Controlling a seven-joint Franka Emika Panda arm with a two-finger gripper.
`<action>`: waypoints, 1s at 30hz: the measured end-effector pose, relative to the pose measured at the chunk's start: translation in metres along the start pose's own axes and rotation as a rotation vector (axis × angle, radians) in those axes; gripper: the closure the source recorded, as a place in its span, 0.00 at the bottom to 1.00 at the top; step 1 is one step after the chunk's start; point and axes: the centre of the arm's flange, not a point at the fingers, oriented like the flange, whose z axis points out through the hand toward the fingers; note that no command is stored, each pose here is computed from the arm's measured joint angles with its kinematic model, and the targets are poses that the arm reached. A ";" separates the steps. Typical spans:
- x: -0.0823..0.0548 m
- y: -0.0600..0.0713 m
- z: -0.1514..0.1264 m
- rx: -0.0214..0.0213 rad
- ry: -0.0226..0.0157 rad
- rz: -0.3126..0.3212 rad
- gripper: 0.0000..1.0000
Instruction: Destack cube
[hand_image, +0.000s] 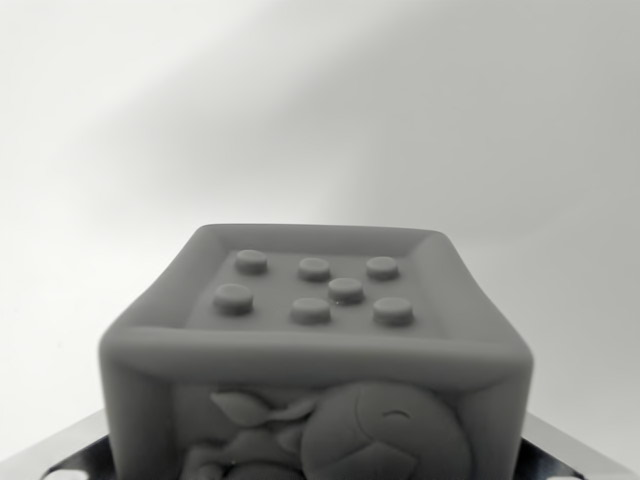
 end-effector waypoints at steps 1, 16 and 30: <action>0.000 0.000 0.001 0.0000 -0.0001 0.000 1.00; 0.000 0.000 0.034 -0.0001 0.0000 -0.002 1.00; 0.000 0.000 0.054 0.0000 -0.0003 -0.001 1.00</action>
